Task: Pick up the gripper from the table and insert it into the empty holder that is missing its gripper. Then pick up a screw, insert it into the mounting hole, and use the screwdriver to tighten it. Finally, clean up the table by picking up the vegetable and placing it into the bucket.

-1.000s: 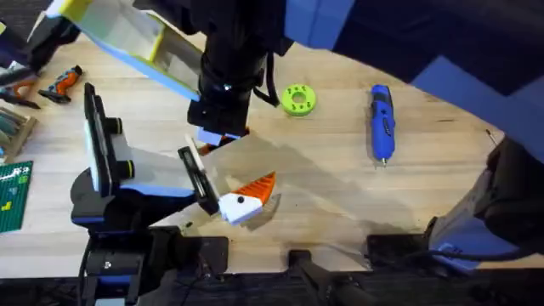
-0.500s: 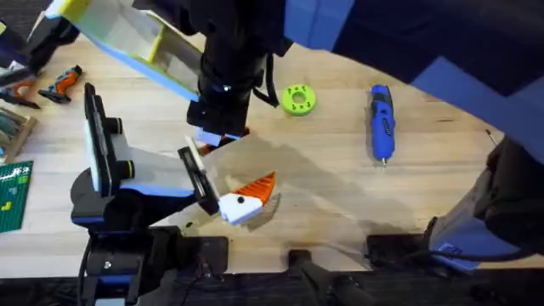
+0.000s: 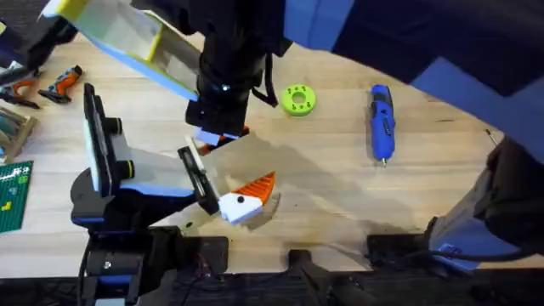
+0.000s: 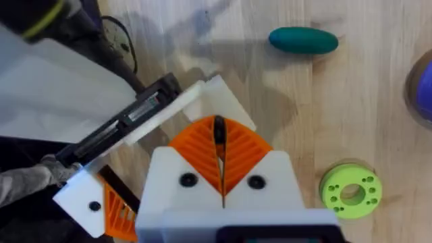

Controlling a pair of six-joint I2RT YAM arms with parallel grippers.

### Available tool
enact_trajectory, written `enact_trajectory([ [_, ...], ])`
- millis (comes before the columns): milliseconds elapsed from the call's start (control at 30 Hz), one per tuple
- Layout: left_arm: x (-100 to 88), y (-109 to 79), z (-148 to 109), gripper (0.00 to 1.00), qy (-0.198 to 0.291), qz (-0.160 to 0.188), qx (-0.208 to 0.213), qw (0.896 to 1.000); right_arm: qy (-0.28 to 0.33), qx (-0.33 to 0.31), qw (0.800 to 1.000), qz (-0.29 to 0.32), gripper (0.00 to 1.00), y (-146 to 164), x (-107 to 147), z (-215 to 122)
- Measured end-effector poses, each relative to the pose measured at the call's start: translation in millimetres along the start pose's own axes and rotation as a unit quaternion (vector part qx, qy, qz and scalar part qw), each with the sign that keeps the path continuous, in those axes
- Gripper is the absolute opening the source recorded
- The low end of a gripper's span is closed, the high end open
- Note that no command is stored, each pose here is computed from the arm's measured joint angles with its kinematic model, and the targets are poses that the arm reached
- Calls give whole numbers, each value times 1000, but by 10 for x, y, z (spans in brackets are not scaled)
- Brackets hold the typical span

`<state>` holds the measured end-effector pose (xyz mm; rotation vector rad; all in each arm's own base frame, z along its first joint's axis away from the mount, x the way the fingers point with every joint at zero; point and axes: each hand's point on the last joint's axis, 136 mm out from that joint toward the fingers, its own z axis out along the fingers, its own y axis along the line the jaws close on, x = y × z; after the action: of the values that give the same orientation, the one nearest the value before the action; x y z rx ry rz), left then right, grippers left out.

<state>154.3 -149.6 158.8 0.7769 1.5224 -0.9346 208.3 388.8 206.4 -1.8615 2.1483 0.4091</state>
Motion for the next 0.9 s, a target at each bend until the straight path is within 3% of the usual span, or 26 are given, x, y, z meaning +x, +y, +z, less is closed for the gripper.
enact_trajectory([
  [267, 0, -1, 0, 986, 0, 0, 0, 1000, 0, 0, 1000, 2, 5, -1, 0, 0],
  [300, 1, -8, 0, 986, 0, 0, 2, 1000, -1, 1, 1000, 7, 274, -3, -7, 0],
  [400, 2, -29, 0, 986, 0, 4, 8, 1000, 1, 7, 1000, 7, 708, -26, 2, 1],
  [433, 2, -32, -1, 986, 0, 4, 9, 1000, 4, 10, 1000, 7, 797, -45, 16, -2],
  [700, 3, -34, -1, 985, 0, 9, 10, 1000, 4, 12, 1000, 14, 831, -80, 31, -9],
  [900, 3, -40, 0, 985, 0, 15, 12, 1000, -36, 39, 997, 60, 834, -346, 82, -381],
])
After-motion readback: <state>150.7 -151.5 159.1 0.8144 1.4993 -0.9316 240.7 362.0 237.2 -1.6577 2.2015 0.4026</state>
